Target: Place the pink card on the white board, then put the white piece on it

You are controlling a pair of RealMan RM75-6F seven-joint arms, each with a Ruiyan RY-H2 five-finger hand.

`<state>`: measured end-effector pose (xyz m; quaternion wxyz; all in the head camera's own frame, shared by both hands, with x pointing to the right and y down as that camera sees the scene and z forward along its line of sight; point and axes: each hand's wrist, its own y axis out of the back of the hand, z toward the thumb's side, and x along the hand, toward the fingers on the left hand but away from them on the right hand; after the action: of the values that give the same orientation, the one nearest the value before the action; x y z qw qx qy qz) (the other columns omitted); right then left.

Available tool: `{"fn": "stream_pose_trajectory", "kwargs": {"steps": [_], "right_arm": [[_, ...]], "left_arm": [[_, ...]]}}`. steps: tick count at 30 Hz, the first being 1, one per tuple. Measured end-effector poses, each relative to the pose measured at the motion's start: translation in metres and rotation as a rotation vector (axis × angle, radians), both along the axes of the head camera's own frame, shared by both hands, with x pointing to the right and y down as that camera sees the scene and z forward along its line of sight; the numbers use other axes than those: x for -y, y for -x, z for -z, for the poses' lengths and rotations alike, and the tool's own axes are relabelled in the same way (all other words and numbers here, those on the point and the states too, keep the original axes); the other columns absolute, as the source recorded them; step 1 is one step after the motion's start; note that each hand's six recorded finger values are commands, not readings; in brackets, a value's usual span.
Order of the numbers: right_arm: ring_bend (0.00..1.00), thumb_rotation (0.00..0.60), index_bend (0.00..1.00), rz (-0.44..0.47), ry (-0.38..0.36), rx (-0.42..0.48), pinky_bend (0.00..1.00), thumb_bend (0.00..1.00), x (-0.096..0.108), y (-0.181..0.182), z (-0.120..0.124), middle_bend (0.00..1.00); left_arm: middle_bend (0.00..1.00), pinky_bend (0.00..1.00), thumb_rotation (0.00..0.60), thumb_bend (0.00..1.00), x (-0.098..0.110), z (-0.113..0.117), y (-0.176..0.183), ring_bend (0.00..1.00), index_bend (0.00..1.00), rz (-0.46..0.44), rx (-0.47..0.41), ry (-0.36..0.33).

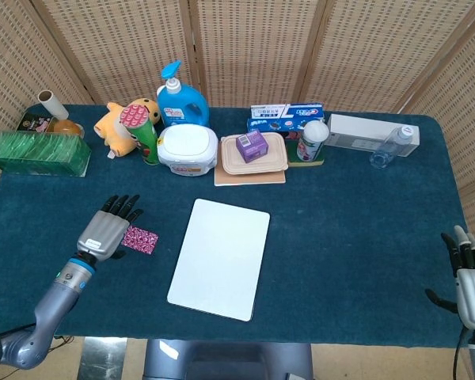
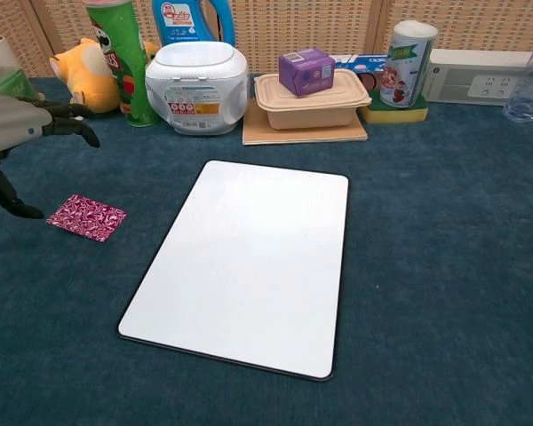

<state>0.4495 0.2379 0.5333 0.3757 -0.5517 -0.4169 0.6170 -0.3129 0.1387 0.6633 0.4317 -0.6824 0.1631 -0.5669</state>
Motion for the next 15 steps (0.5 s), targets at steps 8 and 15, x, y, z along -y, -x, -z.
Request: {"fn": "stream_pose_trajectory", "kwargs": {"steps": [8,15], "right_arm": [[0.00,0.600,0.06,-0.003,0.001,0.004,0.00,0.00,0.000,-0.001,0.000,0.00],[0.00,0.600,0.06,0.000,0.005,0.007,0.00,0.00,0.000,0.000,0.000,0.00]], "left_arm": [[0.00,0.06,0.600,0.09,-0.001,-0.019,-0.001,0.00,0.19,0.015,0.045,0.029],[0.00,0.06,0.600,0.09,-0.005,-0.028,-0.003,0.00,0.20,0.019,0.051,0.047]]}}
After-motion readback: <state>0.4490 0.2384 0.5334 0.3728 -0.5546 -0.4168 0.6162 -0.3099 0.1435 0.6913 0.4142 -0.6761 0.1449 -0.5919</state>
